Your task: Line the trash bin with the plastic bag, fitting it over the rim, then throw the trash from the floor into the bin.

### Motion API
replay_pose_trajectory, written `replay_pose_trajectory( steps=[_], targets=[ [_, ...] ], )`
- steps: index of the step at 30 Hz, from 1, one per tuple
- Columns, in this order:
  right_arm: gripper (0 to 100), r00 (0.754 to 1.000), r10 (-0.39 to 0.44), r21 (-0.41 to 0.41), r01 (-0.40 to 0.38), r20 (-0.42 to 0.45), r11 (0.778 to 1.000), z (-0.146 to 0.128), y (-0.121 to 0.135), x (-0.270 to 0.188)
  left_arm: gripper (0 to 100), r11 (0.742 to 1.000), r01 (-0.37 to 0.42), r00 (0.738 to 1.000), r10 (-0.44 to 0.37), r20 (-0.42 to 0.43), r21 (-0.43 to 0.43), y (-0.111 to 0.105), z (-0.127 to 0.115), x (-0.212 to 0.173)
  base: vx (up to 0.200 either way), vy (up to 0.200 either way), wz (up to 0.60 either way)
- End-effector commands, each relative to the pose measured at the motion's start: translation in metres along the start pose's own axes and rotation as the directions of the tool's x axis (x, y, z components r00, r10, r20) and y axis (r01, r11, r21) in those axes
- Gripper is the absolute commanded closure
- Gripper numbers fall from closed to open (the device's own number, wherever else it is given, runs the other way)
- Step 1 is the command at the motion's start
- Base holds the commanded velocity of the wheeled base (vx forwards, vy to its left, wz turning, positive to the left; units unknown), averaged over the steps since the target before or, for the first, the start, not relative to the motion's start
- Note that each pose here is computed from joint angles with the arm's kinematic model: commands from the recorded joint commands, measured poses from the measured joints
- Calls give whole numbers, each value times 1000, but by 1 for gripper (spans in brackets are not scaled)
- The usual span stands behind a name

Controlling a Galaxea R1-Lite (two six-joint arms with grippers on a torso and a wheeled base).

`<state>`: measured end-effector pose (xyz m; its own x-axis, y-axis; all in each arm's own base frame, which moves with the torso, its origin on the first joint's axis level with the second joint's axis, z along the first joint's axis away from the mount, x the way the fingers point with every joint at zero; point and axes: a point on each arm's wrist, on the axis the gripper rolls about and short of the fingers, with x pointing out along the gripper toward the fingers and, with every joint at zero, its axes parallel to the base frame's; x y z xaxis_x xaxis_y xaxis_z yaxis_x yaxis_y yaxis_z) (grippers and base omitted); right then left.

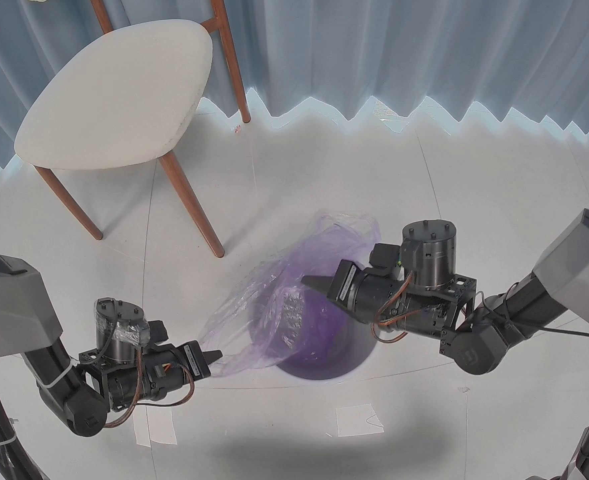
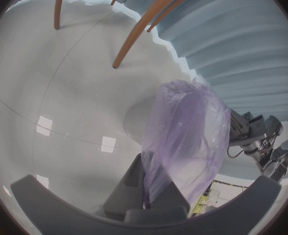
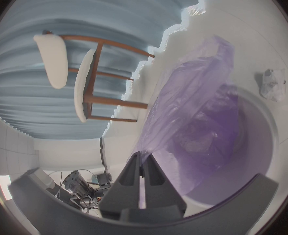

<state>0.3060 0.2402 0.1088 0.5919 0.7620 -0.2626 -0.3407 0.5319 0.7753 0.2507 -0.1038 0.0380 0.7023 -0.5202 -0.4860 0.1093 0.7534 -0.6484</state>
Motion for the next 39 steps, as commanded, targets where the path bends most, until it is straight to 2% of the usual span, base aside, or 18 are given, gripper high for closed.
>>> replay_pose_trajectory(
  steps=[1,2,5,10,17,23,28,33,39],
  targets=[
    [100,997,25,-30,-27,-67,999,-23,17,-6,100,999,9,999,-7,-48,41,-14,-21,-8,0,0,0],
    [100,997,17,-31,-19,-77,999,-27,17,-8,100,998,-5,998,8,-63,59,-18,-31,-8,0,0,0],
    [100,996,-16,-22,14,-85,1000,-28,10,-16,100,997,-6,997,12,-80,73,-22,-39,-7,0,0,0],
    [100,996,-85,10,85,-31,996,-11,-8,-47,100,997,-23,994,31,-104,78,-19,-45,1,0,0,0],
    [100,979,-202,33,201,34,979,5,-40,-91,100,995,30,997,-23,-76,93,-15,-55,21,0,0,0],
    [100,955,-296,58,295,0,954,-6,-67,-106,100,994,45,999,-42,-32,98,-4,-64,35,0,0,0],
    [100,938,-344,86,347,-44,934,-16,-83,-106,100,994,30,998,-24,-60,103,-2,-70,30,0,0,0],
    [100,915,-392,96,401,-97,911,-31,-109,-93,100,988,15,998,-5,-68,153,3,-71,31,0,0,0],
    [100,914,-402,112,406,-63,907,-43,-144,-83,100,985,11,997,3,-79,174,6,-74,35,0,0,0]
  ],
)
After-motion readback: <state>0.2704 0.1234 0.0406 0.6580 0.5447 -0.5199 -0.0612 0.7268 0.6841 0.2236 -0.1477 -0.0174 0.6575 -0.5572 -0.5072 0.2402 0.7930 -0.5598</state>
